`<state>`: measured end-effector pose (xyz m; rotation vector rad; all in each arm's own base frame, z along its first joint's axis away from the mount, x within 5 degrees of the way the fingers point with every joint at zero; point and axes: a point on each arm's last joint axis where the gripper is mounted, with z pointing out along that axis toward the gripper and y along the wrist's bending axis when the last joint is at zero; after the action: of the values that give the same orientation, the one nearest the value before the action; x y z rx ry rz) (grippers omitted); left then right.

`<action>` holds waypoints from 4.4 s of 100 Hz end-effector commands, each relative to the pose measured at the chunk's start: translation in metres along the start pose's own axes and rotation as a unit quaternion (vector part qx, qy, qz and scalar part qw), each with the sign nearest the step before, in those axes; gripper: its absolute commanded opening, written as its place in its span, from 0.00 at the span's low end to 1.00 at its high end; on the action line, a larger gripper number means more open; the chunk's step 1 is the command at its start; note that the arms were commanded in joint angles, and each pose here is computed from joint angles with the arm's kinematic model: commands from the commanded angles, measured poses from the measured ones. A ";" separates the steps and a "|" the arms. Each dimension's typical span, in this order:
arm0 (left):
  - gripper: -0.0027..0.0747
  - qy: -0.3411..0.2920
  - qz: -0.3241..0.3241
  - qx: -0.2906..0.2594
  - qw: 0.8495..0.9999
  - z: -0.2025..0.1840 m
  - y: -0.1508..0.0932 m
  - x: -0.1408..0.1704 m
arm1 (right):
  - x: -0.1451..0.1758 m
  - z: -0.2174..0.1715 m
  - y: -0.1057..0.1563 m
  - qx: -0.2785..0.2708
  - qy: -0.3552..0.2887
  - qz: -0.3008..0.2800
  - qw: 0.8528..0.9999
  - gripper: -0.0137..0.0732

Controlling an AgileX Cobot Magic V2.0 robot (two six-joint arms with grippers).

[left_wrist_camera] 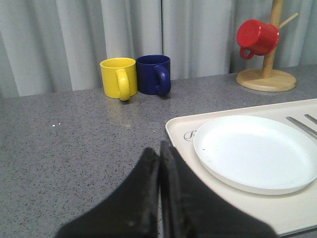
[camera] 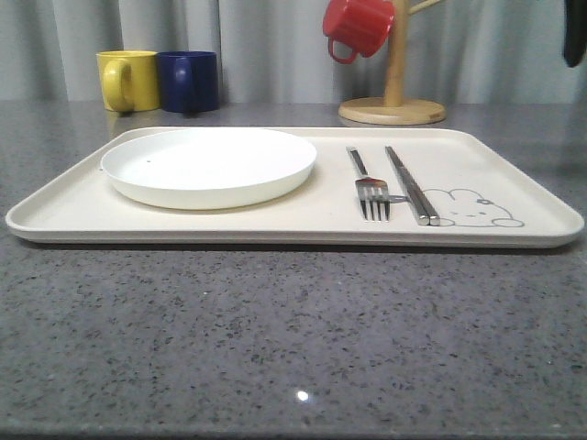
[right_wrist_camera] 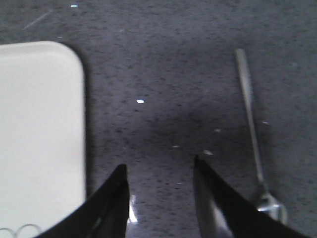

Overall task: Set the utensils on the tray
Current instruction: 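Move the right gripper to the spoon and grasp its handle, then carry the spoon onto the tray beside the chopsticks and open the right gripper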

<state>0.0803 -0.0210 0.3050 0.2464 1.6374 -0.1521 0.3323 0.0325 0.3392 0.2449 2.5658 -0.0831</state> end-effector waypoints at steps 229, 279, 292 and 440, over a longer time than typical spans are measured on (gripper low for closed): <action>0.01 -0.050 -0.009 -0.009 0.999 -0.001 0.002 -0.016 | -0.015 0.078 -0.095 -0.049 0.082 -0.005 0.995 0.09; 0.01 -0.050 -0.009 -0.009 0.999 -0.001 0.002 -0.016 | -0.011 -0.007 -0.068 -0.068 0.031 0.032 0.997 0.09; 0.01 -0.050 -0.009 -0.009 0.999 -0.001 0.002 -0.016 | -0.008 -0.025 -0.042 -0.089 0.010 0.036 0.995 0.09; 0.01 -0.050 -0.009 -0.009 0.999 -0.001 0.002 -0.016 | 0.025 0.050 0.096 -0.099 0.082 0.000 0.992 0.44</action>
<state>0.0803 -0.0210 0.3051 0.2461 1.6367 -0.1520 0.3568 0.1261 0.2594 0.1931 2.7997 0.1657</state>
